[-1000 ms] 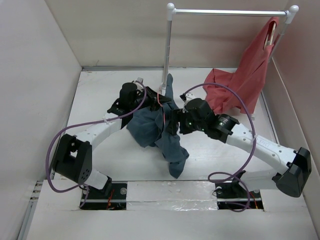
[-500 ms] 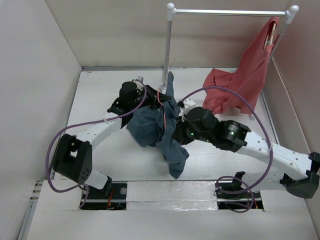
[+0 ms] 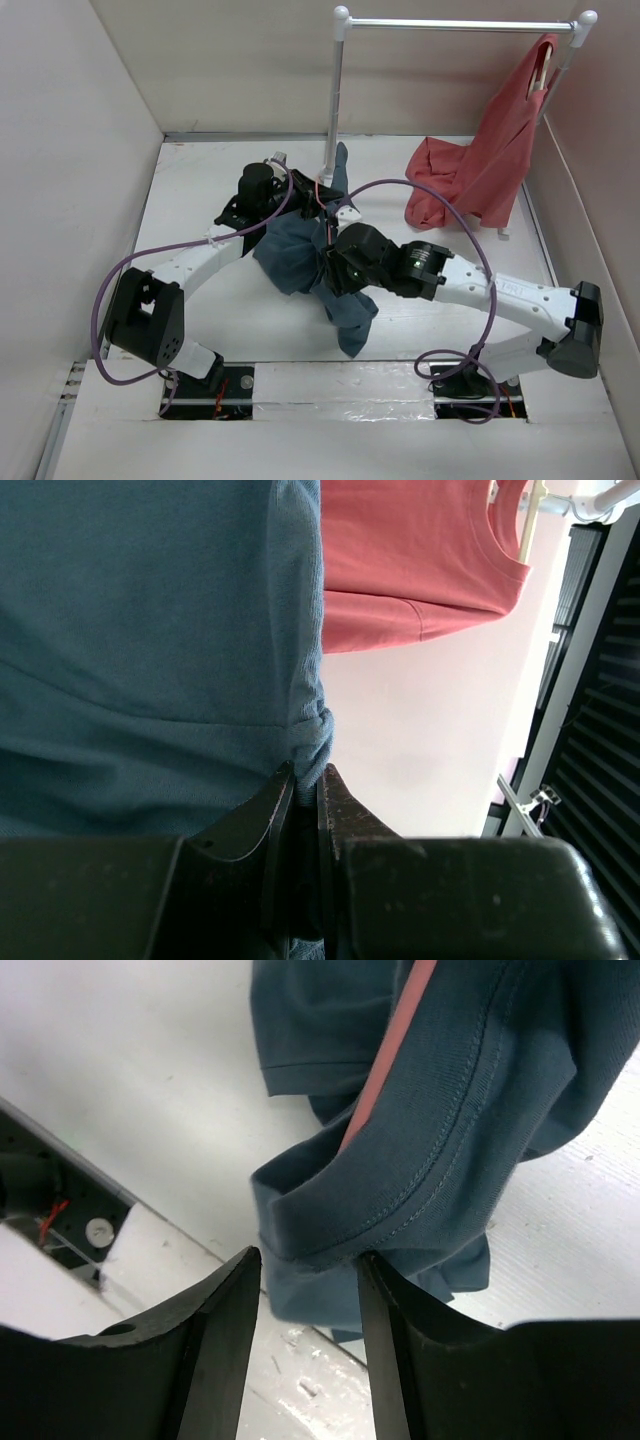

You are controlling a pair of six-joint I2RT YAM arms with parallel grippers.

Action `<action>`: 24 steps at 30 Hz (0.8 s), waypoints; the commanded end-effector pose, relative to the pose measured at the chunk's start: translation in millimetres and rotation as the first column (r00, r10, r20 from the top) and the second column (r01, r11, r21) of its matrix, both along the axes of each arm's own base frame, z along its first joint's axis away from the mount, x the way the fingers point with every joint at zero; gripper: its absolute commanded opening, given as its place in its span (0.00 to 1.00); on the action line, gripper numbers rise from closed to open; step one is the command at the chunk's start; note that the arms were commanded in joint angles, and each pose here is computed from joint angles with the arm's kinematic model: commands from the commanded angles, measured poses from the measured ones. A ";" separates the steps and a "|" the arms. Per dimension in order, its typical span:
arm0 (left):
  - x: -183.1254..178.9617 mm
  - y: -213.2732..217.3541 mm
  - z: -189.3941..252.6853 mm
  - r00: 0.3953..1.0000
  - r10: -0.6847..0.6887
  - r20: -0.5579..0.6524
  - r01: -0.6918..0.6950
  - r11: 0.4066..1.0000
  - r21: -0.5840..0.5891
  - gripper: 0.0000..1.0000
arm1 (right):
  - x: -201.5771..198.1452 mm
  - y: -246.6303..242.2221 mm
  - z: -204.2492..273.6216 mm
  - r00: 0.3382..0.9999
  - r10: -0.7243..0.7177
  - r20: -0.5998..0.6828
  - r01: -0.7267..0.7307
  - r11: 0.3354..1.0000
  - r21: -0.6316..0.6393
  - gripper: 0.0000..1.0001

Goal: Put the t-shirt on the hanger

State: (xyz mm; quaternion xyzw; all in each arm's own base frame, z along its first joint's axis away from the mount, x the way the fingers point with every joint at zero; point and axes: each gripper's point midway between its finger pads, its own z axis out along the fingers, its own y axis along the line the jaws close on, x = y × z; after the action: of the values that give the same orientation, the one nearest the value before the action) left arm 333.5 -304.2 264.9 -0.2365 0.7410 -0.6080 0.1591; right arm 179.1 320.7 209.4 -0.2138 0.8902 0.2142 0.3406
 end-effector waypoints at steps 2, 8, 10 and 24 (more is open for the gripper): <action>-10.5 -1.6 41.6 0.994 -0.028 0.104 0.037 0.996 -0.081 0.00 | 17.4 11.7 2.4 0.997 -0.040 0.062 0.039 0.999 0.012 0.47; -16.0 -3.2 42.9 0.994 -0.036 0.106 0.045 0.995 -0.086 0.00 | 31.6 19.3 1.9 0.992 -0.082 0.097 0.082 0.997 0.007 0.41; -16.8 -2.8 42.3 0.994 -0.035 0.101 0.045 0.995 -0.089 0.00 | 37.1 20.1 7.1 0.987 -0.106 0.117 0.105 0.994 0.015 0.39; -26.4 -5.9 44.3 0.995 -0.044 0.090 0.054 0.991 -0.118 0.00 | 70.5 3.0 23.5 0.965 -0.208 0.162 0.202 0.978 0.054 0.38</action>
State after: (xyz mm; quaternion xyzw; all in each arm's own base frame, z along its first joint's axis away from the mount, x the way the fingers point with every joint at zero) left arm 323.6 -309.5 269.9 -0.2381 0.7294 -0.6239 0.1485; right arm 235.5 321.1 203.6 -0.1545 0.8915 0.1510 0.3983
